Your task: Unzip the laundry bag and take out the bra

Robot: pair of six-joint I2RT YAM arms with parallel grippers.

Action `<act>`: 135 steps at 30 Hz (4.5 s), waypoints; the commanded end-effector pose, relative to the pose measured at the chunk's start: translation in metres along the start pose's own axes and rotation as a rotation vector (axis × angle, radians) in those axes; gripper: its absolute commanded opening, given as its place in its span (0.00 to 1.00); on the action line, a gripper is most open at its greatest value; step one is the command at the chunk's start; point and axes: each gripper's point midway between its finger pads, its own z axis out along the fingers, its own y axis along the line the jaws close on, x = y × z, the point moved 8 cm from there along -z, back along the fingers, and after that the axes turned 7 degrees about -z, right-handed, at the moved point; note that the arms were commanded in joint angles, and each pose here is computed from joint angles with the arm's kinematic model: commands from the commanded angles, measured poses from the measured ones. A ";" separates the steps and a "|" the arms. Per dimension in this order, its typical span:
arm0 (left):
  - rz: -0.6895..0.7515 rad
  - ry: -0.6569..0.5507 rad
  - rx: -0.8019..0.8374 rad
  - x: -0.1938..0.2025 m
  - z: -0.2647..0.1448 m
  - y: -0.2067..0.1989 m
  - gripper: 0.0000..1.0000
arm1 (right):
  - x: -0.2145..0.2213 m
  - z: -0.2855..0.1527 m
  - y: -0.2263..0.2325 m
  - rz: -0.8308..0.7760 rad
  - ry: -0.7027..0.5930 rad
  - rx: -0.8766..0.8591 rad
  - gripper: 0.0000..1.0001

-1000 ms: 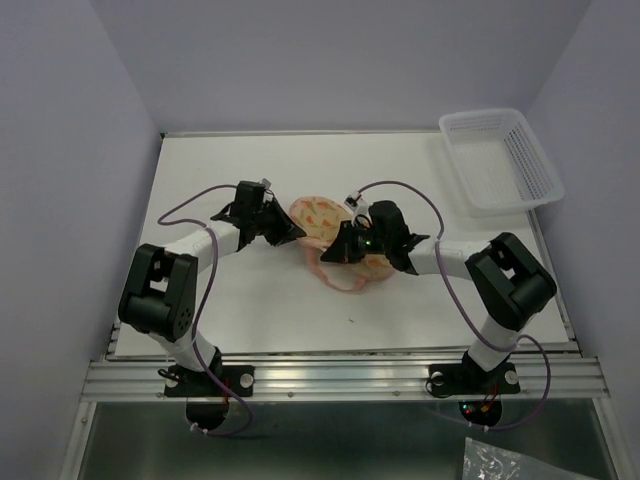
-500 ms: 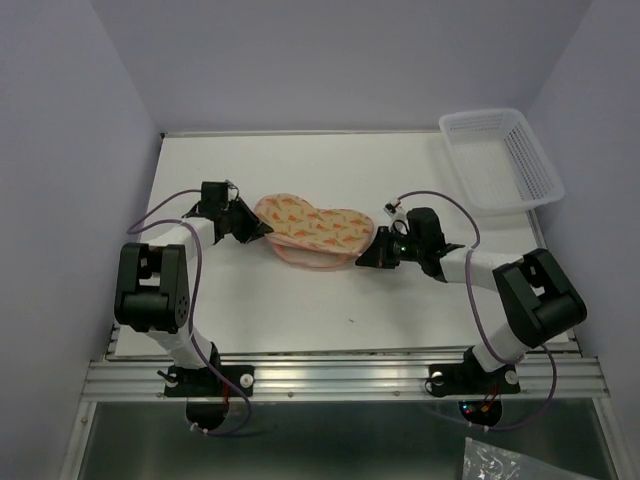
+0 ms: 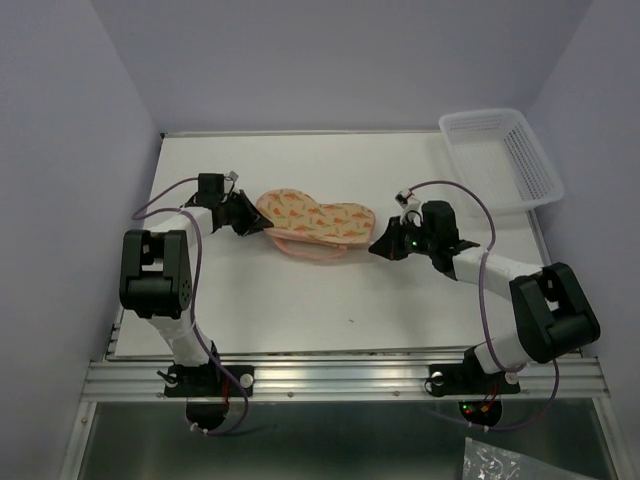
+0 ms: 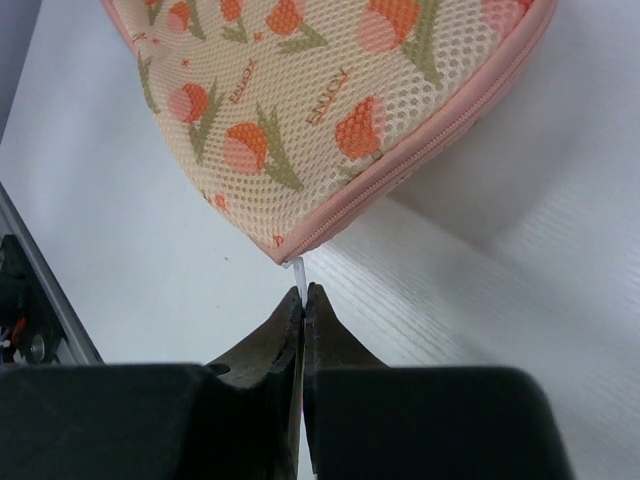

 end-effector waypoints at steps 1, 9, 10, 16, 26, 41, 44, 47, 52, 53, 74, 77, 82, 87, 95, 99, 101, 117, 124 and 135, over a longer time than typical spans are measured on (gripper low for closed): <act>0.179 -0.300 -0.086 -0.073 -0.020 0.006 0.00 | -0.010 -0.013 -0.018 -0.059 -0.016 0.090 0.01; 0.216 -0.275 -0.049 -0.074 -0.020 -0.022 0.17 | -0.009 -0.008 0.004 -0.033 -0.023 -0.011 0.01; 0.211 -0.264 -0.052 -0.071 -0.019 -0.023 0.40 | -0.008 -0.004 0.013 -0.023 -0.023 -0.037 0.01; 0.203 -0.198 -0.070 -0.038 -0.005 -0.024 0.58 | -0.004 0.018 0.056 0.058 -0.033 -0.087 0.01; 0.163 -0.115 -0.057 0.049 -0.013 -0.041 0.61 | 0.001 0.028 0.095 0.182 -0.078 -0.131 0.01; -0.181 -0.149 0.060 0.141 -0.031 -0.055 0.99 | 0.032 0.057 0.140 0.134 -0.041 -0.208 0.01; -0.195 -0.129 0.071 0.148 -0.028 -0.057 0.99 | 0.033 0.059 0.147 0.126 -0.040 -0.214 0.01; -0.207 -0.111 0.066 0.154 -0.025 -0.057 0.98 | 0.033 0.061 0.150 0.134 -0.047 -0.217 0.01; -0.255 -0.094 0.034 0.164 -0.022 -0.045 0.98 | 0.026 0.063 0.151 0.131 -0.081 -0.207 0.01; -0.263 -0.095 0.028 0.165 -0.022 -0.042 0.98 | 0.026 0.062 0.150 0.130 -0.081 -0.202 0.01; -0.288 -0.101 0.012 0.166 -0.014 -0.050 0.00 | 0.031 0.064 0.164 0.117 -0.047 -0.261 0.01; -0.296 -0.121 -0.010 0.165 -0.016 -0.048 0.00 | 0.035 0.063 0.161 0.110 -0.025 -0.250 0.01; -0.300 -0.193 -0.060 0.155 -0.024 -0.043 0.00 | 0.042 0.052 0.151 0.085 -0.020 -0.175 0.01; -0.310 -0.257 -0.077 0.127 -0.032 -0.038 0.00 | 0.038 0.039 0.127 0.095 -0.033 -0.124 0.01; -0.289 -0.282 -0.172 0.099 -0.039 -0.029 0.00 | 0.036 0.036 0.118 0.030 -0.023 -0.155 0.01; -0.264 -0.276 -0.155 0.089 -0.042 -0.022 0.00 | 0.033 0.034 0.093 0.050 -0.031 -0.078 0.01; -0.212 -0.293 -0.114 0.079 -0.045 -0.023 0.00 | 0.033 0.034 0.083 0.068 -0.019 -0.068 0.01; 0.154 -0.254 -0.042 0.016 -0.052 -0.011 0.00 | 0.005 0.039 -0.003 -0.091 0.001 -0.013 0.01; 0.167 -0.209 -0.007 0.019 -0.043 -0.014 0.00 | -0.006 0.037 0.014 -0.133 -0.016 -0.125 0.01; -0.240 -0.225 -0.127 0.051 -0.058 -0.019 0.00 | -0.016 0.042 0.092 -0.359 -0.149 -0.114 0.38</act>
